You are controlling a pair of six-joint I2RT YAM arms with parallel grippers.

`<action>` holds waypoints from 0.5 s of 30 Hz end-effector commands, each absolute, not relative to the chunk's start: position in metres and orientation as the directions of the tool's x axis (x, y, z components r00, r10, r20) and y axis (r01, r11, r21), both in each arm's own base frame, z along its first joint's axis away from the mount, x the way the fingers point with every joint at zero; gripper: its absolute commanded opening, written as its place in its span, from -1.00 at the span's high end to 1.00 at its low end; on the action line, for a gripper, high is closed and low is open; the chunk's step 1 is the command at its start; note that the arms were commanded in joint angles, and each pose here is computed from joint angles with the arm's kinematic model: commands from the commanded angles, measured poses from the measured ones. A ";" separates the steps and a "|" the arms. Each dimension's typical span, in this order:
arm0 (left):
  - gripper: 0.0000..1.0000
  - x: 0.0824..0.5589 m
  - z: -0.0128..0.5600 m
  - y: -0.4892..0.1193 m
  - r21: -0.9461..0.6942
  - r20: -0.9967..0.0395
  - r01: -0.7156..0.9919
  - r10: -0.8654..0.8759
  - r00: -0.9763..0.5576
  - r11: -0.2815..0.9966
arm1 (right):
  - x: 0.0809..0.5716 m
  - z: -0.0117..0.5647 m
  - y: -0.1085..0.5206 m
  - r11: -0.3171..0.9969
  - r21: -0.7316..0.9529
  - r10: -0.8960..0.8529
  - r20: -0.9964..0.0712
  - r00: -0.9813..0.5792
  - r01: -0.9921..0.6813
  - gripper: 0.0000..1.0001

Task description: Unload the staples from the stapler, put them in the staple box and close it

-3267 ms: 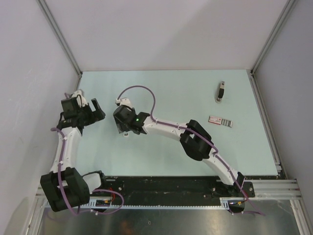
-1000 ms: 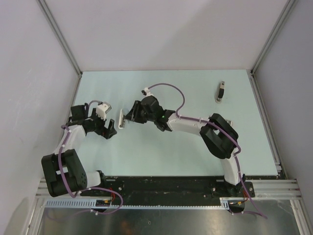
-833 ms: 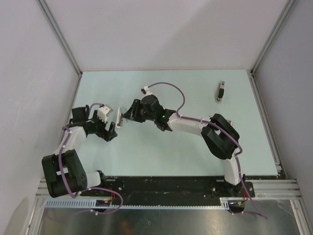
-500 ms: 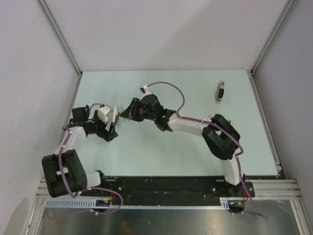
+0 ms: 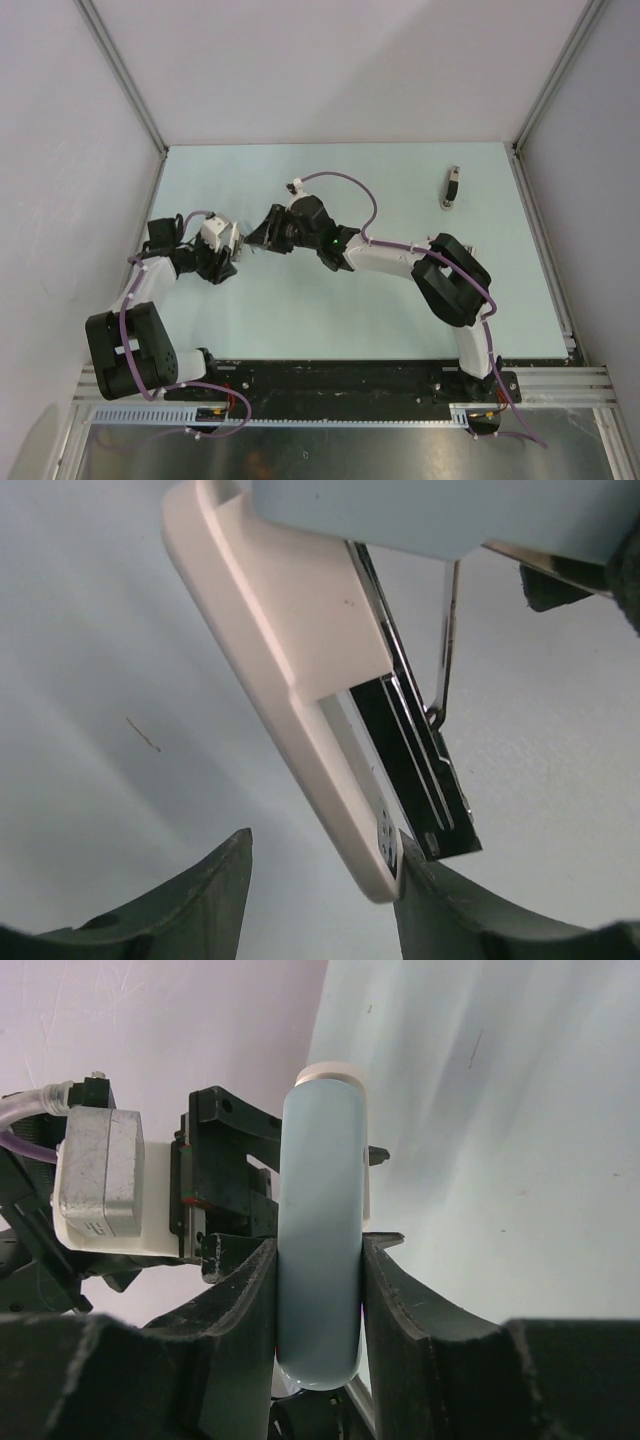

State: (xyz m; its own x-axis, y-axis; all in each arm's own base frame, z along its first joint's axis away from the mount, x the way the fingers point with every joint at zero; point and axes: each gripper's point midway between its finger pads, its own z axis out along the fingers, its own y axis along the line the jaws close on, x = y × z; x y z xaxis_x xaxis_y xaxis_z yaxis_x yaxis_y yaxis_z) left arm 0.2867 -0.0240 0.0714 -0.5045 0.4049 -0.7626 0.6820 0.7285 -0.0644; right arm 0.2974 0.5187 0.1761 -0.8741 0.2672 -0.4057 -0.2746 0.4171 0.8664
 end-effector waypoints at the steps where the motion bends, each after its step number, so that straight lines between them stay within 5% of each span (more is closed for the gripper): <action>1: -0.19 0.299 0.091 -0.027 0.004 -0.803 0.723 0.434 -0.409 0.690 | 0.288 0.221 0.527 0.290 0.900 0.279 -0.403 -0.872 -0.324 1.00; 15: 0.51 0.300 0.091 -0.019 0.087 -0.785 0.731 0.498 -0.368 0.677 | 0.265 0.173 0.520 0.354 0.887 0.165 -0.370 -0.914 -0.296 1.00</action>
State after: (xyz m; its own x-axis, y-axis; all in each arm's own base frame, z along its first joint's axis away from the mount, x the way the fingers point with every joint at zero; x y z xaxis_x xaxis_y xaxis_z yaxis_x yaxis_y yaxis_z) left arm 0.2871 -0.0223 0.0711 -0.4805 0.4359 -0.7610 0.7009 0.7125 -0.0344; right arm 0.2865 0.5181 0.1686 -0.8974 0.2339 -0.3743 -0.2637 0.3959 0.8796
